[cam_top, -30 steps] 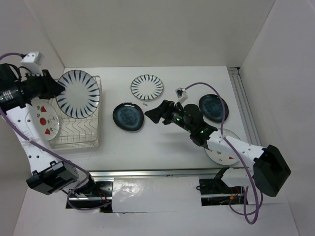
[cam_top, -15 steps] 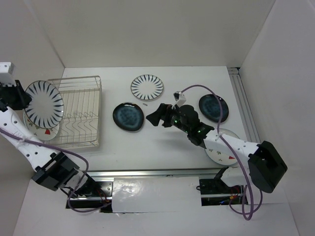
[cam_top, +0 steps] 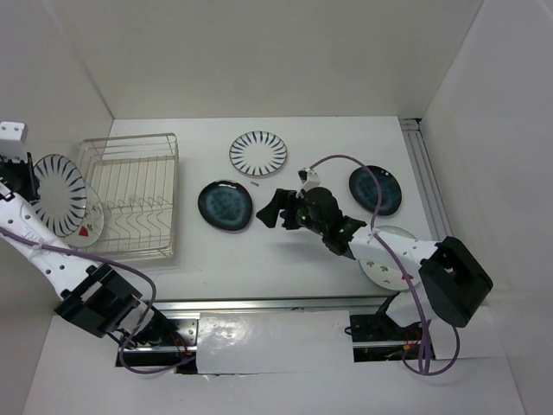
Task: Load the plates into the dish rack
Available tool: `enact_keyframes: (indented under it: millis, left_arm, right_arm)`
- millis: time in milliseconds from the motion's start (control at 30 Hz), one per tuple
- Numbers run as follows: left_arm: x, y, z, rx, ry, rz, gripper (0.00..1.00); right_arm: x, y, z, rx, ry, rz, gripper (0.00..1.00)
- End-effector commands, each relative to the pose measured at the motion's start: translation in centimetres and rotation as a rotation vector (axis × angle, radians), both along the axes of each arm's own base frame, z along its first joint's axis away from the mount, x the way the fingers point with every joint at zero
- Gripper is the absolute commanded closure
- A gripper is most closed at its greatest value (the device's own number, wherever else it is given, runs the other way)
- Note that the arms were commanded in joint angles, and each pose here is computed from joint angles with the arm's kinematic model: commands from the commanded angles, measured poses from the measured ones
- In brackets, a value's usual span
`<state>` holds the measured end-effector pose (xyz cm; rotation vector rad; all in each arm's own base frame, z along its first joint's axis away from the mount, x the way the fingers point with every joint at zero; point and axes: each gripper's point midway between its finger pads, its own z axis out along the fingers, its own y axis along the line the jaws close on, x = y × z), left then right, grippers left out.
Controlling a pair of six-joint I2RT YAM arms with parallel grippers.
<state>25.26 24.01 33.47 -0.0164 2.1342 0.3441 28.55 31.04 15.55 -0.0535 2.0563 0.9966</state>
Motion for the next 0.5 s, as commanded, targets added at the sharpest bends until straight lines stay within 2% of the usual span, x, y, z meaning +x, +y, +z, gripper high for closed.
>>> enact_keyframes:
  millis: [0, 467]
  left_arm:
    - [0.8, 1.8, 5.0, 0.219, -0.115, -0.008, 1.0]
    - [2.7, 1.4, -1.2, 0.12, -0.034, -0.003, 1.0]
  right_arm:
    - [0.0, 0.7, -0.6, -0.016, -0.008, 0.019, 0.0]
    - [0.3, 1.2, -2.3, -0.043, 0.026, 0.028, 0.0]
